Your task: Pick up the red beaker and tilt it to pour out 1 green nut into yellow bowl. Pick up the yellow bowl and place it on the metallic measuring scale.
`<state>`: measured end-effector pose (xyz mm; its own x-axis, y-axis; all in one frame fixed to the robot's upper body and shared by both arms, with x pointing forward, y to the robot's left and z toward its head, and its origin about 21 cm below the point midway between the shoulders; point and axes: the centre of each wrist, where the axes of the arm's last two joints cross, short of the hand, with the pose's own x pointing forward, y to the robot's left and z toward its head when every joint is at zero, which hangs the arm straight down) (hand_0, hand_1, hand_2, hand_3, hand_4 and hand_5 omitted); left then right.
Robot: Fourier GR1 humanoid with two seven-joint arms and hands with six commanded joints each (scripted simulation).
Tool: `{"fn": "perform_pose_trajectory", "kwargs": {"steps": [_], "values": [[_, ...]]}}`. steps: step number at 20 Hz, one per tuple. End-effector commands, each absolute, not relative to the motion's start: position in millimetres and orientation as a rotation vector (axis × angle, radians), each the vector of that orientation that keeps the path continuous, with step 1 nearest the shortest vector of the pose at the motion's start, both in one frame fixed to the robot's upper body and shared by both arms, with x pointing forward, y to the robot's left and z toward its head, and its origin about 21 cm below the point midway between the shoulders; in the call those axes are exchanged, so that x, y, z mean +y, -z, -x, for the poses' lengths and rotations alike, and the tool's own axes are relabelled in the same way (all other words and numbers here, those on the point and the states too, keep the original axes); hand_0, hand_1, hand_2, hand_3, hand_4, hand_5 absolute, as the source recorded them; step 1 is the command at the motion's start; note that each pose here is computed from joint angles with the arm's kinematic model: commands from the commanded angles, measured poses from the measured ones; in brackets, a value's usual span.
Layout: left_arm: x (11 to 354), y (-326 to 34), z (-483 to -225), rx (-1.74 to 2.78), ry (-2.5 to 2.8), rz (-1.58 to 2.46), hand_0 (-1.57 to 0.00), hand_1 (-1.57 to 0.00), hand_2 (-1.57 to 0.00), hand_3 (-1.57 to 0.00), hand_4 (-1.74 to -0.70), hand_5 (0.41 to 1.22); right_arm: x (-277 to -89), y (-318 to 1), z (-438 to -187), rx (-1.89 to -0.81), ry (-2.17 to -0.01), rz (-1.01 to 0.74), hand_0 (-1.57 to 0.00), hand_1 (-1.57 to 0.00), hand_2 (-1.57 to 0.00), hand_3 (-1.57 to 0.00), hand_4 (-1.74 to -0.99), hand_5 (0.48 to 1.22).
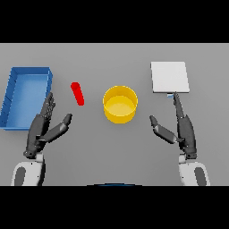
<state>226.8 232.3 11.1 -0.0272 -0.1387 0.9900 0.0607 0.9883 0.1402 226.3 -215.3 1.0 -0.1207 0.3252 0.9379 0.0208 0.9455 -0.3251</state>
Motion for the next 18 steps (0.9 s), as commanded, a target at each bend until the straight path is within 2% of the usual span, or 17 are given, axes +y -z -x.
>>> {"fn": "perform_pose_trajectory", "kwargs": {"steps": [1, 7, 11, 14, 18], "values": [[231.3, -12.6, -226.9, -1.577, 0.17, -0.063, 0.0, 0.0, 0.0, 0.0, -1.16, 0.599, -212.7, -3.3, -227.8, -1.671, -0.274, 0.271, 0.0, 0.0, 0.0, 0.0, -1.159, 0.59], [225.1, -7.1, -227.7, -1.557, 0.236, -0.083, 0.0, 0.0, 0.0, 0.0, -1.16, 0.604, -209.5, -5.5, -222.9, -1.68, -0.251, 0.216, 0.0, 0.0, 0.0, 0.0, -1.212, 0.607], [215.8, 1.1, -257.8, -1.55, 0.257, -0.086, 0.0, 0.0, 0.0, 0.0, -1.22, 0.622, -216.9, -7.4, -222.8, -1.684, -0.268, 0.236, 0.0, 0.0, 0.0, 0.0, -1.246, 0.627], [210.6, 9.5, -274.5, -1.536, 0.283, -0.11, 0.0, 0.0, 0.0, 0.0, -1.23, 0.636, -211.6, -6.0, -223.0, -1.7, -0.252, 0.199, 0.0, 0.0, 0.0, 0.0, -1.267, 0.632], [205.9, 14.6, -297.7, -1.544, 0.286, -0.106, 0.0, 0.0, 0.0, 0.0, -1.26, 0.668, -215.0, -7.8, -224.9, -1.697, -0.252, 0.208, 0.0, 0.0, 0.0, 0.0, -1.278, 0.634]]}}
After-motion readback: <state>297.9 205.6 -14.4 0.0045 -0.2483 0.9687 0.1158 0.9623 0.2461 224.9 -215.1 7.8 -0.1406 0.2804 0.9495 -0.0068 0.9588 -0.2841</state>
